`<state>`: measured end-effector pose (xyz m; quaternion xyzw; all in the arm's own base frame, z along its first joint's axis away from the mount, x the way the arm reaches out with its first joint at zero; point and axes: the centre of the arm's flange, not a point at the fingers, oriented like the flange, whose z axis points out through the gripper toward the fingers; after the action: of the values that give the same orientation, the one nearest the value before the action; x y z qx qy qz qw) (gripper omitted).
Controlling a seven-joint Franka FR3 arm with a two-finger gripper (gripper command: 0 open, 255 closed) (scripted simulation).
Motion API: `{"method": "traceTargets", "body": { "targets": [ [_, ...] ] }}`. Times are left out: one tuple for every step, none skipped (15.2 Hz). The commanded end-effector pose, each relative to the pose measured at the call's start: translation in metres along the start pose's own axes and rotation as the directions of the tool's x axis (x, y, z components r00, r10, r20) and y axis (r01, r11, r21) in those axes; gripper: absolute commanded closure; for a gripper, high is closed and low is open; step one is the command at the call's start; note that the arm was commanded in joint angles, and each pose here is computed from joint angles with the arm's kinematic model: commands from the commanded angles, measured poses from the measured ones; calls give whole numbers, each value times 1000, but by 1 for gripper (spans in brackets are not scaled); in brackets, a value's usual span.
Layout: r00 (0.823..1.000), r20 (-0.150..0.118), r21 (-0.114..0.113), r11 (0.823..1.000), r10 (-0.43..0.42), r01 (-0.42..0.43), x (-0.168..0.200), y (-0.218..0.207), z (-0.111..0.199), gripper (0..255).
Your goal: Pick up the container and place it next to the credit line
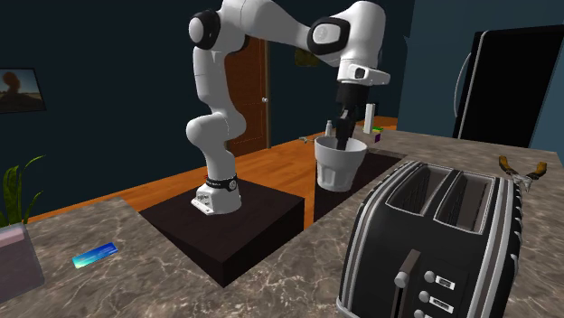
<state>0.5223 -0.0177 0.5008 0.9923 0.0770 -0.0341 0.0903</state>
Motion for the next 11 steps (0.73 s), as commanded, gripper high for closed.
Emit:
{"method": "traceTargets", "body": {
  "targets": [
    [1000, 0, 0, 1000, 0, 0, -2, 2, -11, 255],
    [1000, 0, 0, 1000, 0, 0, -2, 3, -16, 255],
    [1000, 0, 0, 1000, 0, 0, -3, 4, -21, 255],
    [1000, 0, 0, 1000, 0, 0, -3, 5, -26, 255],
    [1000, 0, 0, 1000, 0, 0, -3, 5, -27, 255],
    [1000, 0, 0, 1000, 0, 0, -13, 13, -25, 255],
    [1000, 0, 0, 1000, 0, 0, -24, 21, -23, 255],
    [1000, 0, 0, 1000, 0, 0, -34, 30, -20, 255],
    [1000, 0, 0, 1000, 0, 0, -44, 38, -18, 255],
    [1000, 0, 0, 1000, 0, 0, -54, 46, -16, 255],
    [1000, 0, 0, 1000, 0, 0, -64, 54, -14, 255]
  ]
}}
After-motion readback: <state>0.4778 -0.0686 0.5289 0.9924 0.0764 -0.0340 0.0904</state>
